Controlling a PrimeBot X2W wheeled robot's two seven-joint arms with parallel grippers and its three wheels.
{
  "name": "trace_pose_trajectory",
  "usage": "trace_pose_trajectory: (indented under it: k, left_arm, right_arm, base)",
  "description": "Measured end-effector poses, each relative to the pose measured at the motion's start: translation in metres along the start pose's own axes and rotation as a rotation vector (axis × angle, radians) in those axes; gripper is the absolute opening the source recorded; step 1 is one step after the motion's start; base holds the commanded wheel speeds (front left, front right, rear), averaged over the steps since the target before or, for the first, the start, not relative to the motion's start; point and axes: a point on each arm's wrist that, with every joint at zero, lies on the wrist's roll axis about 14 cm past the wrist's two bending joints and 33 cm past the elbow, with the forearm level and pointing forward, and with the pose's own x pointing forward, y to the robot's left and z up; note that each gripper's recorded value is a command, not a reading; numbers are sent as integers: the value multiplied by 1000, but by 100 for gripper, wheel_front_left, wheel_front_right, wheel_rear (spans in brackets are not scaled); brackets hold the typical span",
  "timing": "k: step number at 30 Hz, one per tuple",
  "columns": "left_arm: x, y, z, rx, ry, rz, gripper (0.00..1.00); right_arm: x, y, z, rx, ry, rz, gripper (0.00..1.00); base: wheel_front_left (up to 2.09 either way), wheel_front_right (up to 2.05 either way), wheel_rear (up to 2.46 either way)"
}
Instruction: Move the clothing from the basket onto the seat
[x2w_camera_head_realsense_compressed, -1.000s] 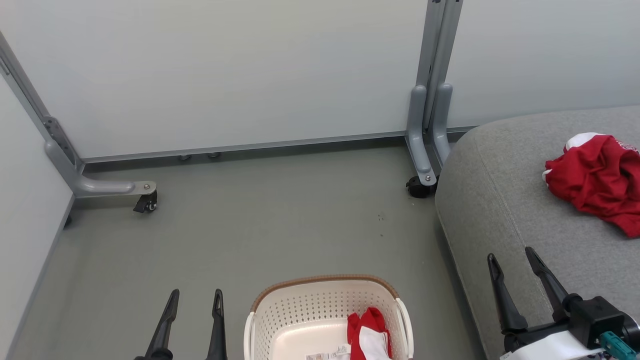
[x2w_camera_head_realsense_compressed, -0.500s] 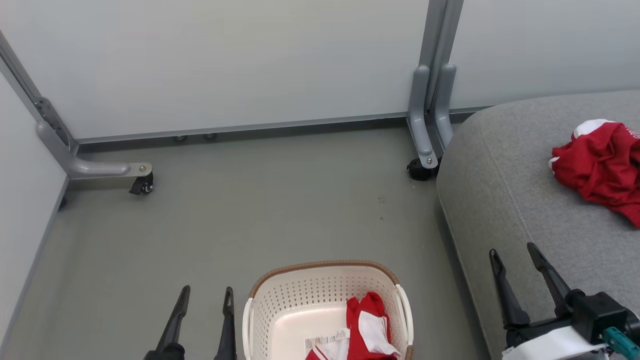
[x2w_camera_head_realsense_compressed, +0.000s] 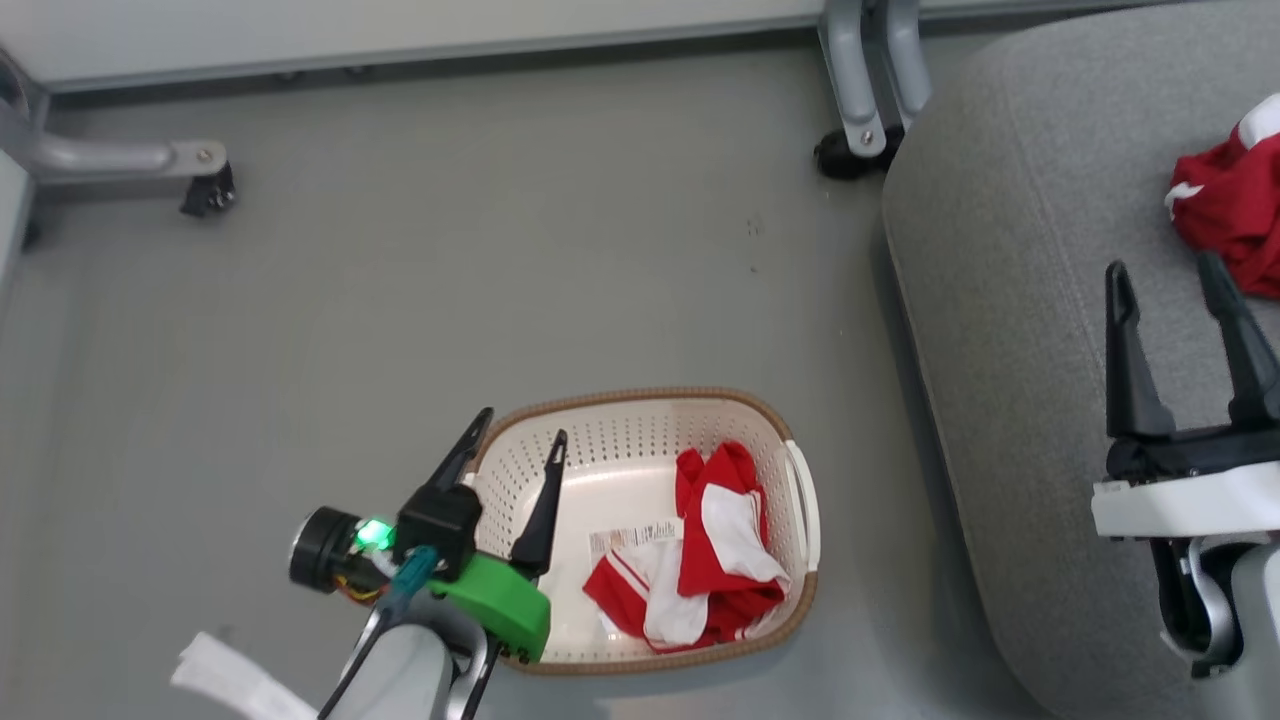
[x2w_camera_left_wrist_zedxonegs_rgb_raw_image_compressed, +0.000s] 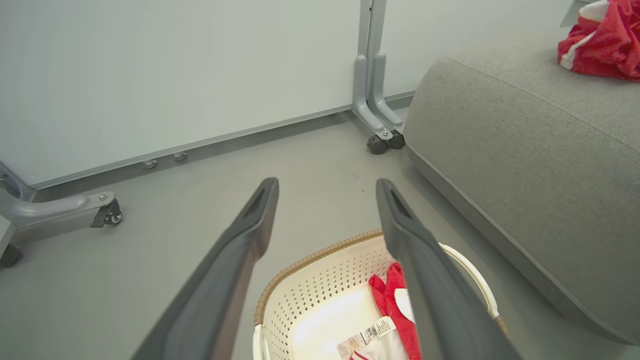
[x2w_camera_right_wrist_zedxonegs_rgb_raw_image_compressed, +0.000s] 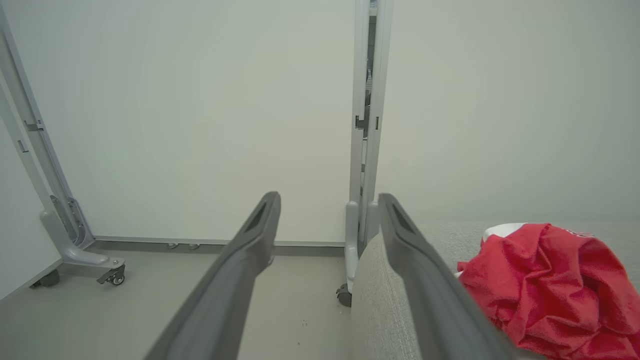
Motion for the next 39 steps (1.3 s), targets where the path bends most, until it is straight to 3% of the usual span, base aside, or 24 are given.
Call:
trace_pose_trajectory:
  k: [11, 22, 32, 35, 39]
  left_arm:
    - [68, -22, -132, 80, 449, -255, 100]
    - [65, -78, -243, 70, 754, -535, 100]
    - [55, -117, -300, 69, 845, -735, 100]
    - [50, -126, -313, 111, 849, -807, 100]
    - [70, -117, -325, 257, 762, -827, 100]
  right_arm:
    - [56, 5, -46, -9, 23, 33, 100]
    - [54, -48, -106, -85, 137, -106, 100]
    - [39, -73, -154, -137, 256, -168, 100]
    - [38, -71, -165, -136, 278, -159, 100]
    - [38, -71, -172, -139, 290, -155, 100]
  base:
    - [0, 0, 0]
    - [0, 0, 0]
    - [0, 0, 0]
    - [0, 0, 0]
    - [0, 0, 0]
